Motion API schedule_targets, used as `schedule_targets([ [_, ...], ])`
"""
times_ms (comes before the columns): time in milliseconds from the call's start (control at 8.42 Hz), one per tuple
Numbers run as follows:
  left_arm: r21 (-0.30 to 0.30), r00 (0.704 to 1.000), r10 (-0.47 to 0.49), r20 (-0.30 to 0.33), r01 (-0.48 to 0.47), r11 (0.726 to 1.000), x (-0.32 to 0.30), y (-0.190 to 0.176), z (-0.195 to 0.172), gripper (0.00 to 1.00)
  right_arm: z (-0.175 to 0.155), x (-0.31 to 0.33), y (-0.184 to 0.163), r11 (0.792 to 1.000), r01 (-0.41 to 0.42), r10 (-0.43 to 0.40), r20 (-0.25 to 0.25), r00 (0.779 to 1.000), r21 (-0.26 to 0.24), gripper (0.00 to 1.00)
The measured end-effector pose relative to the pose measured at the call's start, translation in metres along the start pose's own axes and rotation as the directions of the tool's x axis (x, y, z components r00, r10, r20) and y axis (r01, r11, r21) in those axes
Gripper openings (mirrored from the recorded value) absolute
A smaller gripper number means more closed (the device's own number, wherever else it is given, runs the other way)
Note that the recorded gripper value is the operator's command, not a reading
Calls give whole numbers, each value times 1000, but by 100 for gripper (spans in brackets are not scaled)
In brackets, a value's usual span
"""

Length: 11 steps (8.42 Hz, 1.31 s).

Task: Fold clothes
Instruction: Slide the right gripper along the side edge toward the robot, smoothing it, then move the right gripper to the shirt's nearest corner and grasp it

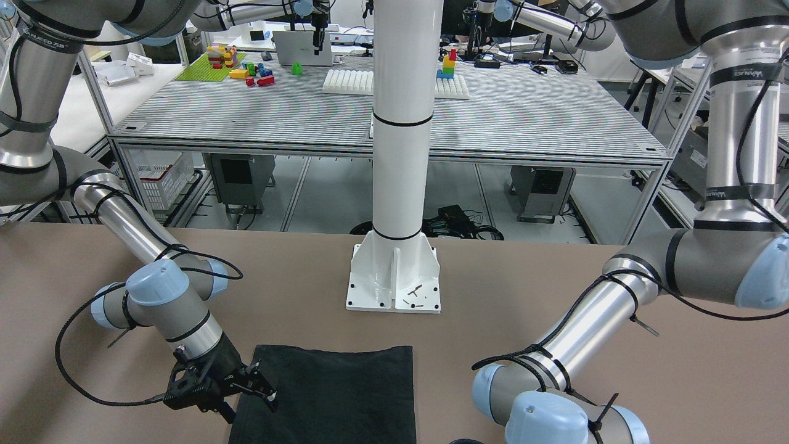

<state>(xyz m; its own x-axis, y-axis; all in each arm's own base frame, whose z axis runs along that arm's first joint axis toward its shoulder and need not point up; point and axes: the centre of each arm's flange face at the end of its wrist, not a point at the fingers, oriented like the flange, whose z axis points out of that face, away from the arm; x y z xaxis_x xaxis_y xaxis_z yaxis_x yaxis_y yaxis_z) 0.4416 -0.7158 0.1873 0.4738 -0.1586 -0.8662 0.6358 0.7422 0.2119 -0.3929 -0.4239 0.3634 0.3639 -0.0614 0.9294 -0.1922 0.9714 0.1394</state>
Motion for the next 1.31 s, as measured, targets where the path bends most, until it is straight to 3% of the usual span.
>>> schedule_targets([
  [356,-1,1000,1,3,-1,1000,-1,1,1,95,32,12,9,1000,-26,26,-36,999,-5,94],
  [713,1,1000,2,5,-2,1000,-2,1,2,95,63,37,14,1000,-22,22,-13,1000,4,94],
  [1069,7,1000,3,4,-3,1000,0,0,1,95,25,4,3,1000,-22,21,60,998,14,94],
  [1307,8,1000,3,4,-3,1000,0,0,1,95,5,-7,1,1000,-28,28,78,997,-3,94],
])
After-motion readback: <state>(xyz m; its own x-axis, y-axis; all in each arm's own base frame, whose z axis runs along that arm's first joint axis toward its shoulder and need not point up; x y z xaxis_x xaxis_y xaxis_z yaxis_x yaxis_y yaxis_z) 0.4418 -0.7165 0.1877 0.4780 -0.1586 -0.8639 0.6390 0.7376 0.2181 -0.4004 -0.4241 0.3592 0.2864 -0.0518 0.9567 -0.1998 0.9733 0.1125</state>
